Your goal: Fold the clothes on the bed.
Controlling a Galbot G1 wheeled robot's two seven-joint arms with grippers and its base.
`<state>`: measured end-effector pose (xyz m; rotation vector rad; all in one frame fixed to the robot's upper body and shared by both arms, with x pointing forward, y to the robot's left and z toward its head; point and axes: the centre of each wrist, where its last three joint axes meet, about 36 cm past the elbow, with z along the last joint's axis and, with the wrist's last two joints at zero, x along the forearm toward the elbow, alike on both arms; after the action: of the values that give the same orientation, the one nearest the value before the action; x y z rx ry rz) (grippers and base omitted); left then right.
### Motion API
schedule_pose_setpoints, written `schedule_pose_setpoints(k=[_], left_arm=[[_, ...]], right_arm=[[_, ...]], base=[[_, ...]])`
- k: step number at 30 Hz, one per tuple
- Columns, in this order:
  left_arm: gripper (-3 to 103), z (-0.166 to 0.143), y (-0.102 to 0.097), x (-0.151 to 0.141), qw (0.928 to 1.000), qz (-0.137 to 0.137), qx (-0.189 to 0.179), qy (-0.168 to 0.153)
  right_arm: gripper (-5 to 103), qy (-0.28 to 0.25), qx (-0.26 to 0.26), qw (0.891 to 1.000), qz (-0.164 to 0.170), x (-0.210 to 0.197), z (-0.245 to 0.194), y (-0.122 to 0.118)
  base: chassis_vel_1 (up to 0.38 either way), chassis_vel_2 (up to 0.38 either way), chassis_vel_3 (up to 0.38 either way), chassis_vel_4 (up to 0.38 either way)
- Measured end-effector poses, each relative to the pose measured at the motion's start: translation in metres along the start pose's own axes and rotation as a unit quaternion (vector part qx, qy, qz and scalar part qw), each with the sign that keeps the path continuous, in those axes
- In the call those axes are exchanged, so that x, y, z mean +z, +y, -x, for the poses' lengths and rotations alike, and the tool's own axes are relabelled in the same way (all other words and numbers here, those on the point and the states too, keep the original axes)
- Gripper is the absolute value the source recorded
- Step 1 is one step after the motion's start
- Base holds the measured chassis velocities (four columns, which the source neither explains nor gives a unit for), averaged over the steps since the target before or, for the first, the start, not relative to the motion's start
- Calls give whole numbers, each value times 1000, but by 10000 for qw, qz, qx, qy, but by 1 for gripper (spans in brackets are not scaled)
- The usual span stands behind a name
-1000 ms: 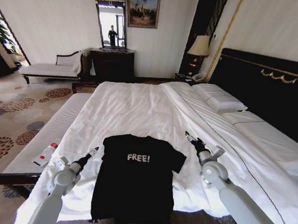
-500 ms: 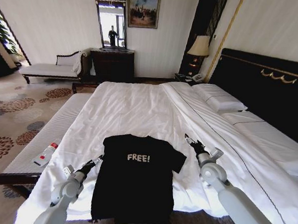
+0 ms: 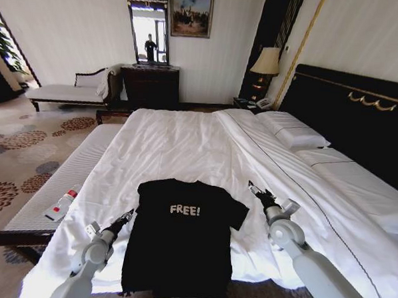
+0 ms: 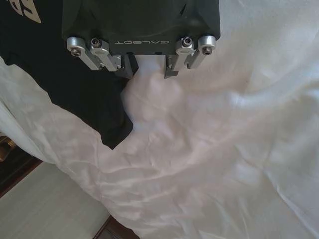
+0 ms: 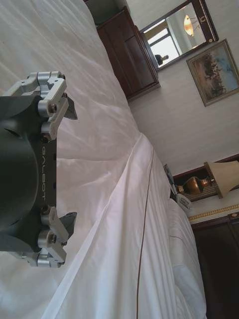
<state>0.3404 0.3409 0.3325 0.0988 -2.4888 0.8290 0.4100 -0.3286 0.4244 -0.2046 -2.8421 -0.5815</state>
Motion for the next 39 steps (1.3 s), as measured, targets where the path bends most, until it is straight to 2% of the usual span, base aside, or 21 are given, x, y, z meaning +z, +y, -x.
schedule_pose_setpoints(k=[23,25,27,30,32,33,39], left_arm=[[38,13,-11,11,9999,-36,89,90],[33,14,-11,10,9999,-39,84,85],[33,14,-11,10,9999,-40,83,84],[24,15,-10,10,9999,-46,73,77],[24,16,-10,10,9999,-47,73,75],[19,16,-10,11,9999,-52,75,72],[18,18,-12,11,9999,-76,96,50]], right_arm=[[100,7,119,9999,-29,2,-2,-8],[100,-1,126,9999,-29,2,-1,-8],[100,0,129,9999,-29,2,-1,-8],[100,11,137,9999,-27,3,0,-8],[100,13,138,9999,-26,3,0,-8],[100,16,137,9999,-26,4,0,-8],[100,22,150,9999,-35,5,0,-8]], base=[[0,0,0,0],[0,0,0,0],[0,0,0,0],[0,0,0,0],[0,0,0,0],[0,0,0,0],[0,0,0,0]])
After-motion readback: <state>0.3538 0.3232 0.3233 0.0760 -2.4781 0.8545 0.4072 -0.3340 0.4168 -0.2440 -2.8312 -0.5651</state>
